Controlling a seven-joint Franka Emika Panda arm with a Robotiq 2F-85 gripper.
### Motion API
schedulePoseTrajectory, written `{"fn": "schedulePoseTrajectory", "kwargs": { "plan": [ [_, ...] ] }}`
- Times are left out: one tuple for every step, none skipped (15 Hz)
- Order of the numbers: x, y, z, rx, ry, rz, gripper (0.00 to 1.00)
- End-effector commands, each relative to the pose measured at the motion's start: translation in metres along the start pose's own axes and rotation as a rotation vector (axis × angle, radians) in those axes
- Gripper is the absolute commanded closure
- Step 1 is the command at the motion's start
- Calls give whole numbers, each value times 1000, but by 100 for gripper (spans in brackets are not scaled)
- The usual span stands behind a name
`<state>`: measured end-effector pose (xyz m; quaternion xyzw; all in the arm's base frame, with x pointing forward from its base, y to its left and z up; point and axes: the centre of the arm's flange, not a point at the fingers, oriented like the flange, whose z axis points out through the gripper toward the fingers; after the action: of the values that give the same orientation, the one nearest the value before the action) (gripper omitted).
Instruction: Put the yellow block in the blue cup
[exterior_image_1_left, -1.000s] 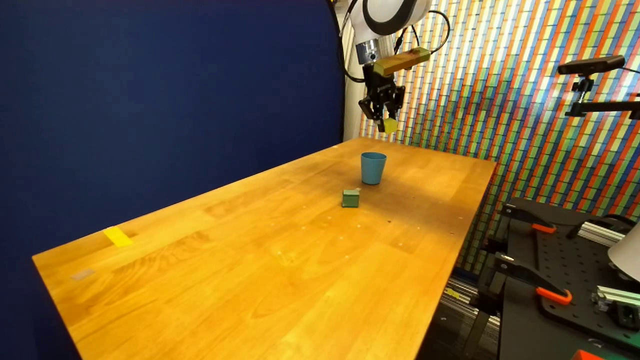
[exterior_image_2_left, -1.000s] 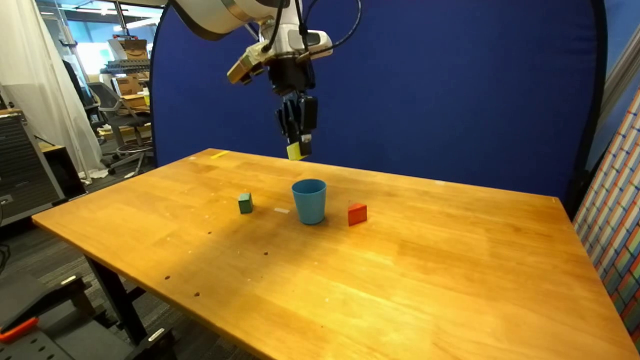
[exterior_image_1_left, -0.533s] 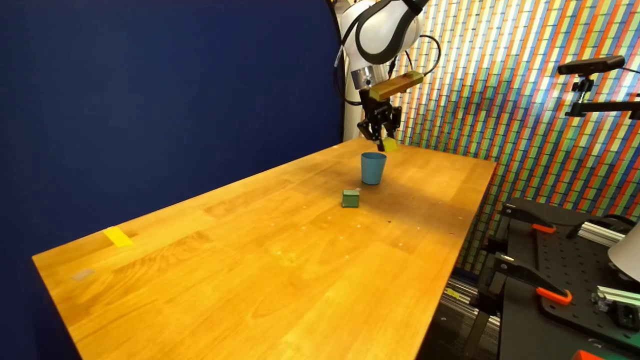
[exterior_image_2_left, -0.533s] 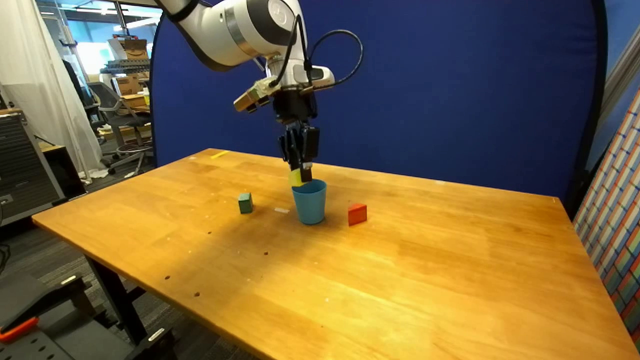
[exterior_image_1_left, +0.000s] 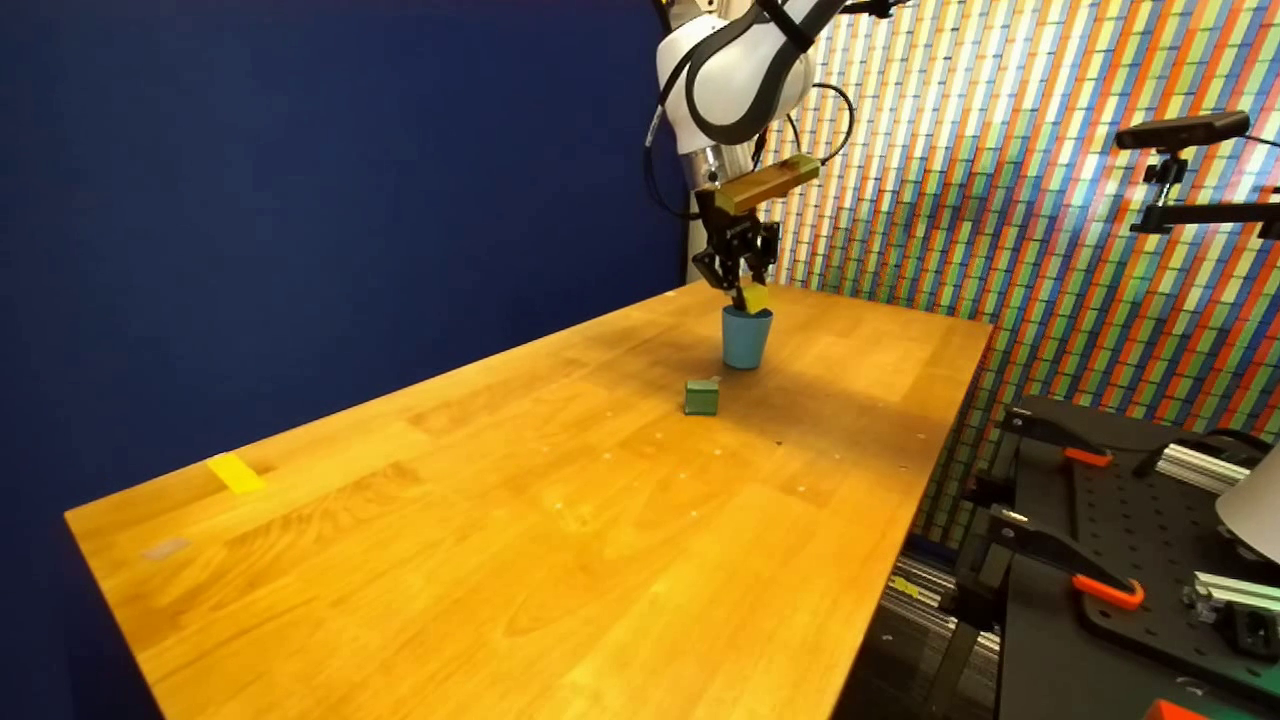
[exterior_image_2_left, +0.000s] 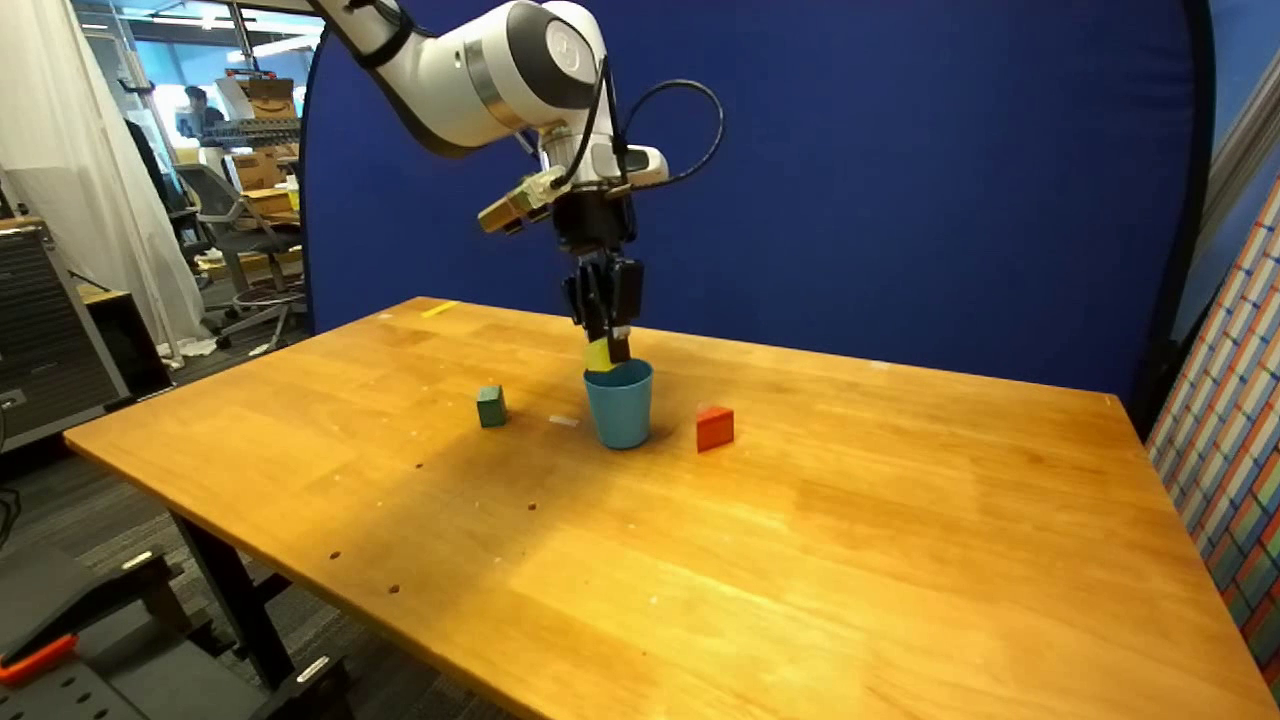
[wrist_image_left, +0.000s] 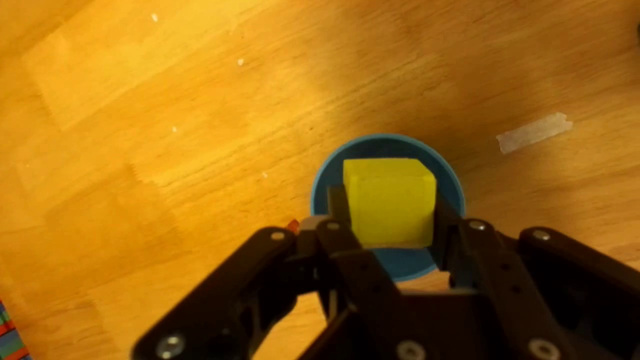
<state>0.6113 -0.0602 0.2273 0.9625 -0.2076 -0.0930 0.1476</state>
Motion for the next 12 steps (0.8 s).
{"fn": "schedulePoseTrajectory", "kwargs": {
  "plan": [
    [15,-7,-10,16,17,-7,36],
    [15,-5,-12,17,19,-5,31],
    [12,-1,-16,20,22,0,22],
    [10,3,-19,23,24,4,15],
    [6,9,-25,31,27,10,6],
    [4,13,-29,37,27,14,1],
    [-1,19,-36,39,35,22,0],
    [-4,25,-41,48,35,24,0],
    [-8,30,-45,55,36,32,0],
    [-11,36,-48,63,36,40,0],
    [-16,41,-53,82,33,45,0],
    [-19,44,-59,100,34,48,0]
  ]
}}
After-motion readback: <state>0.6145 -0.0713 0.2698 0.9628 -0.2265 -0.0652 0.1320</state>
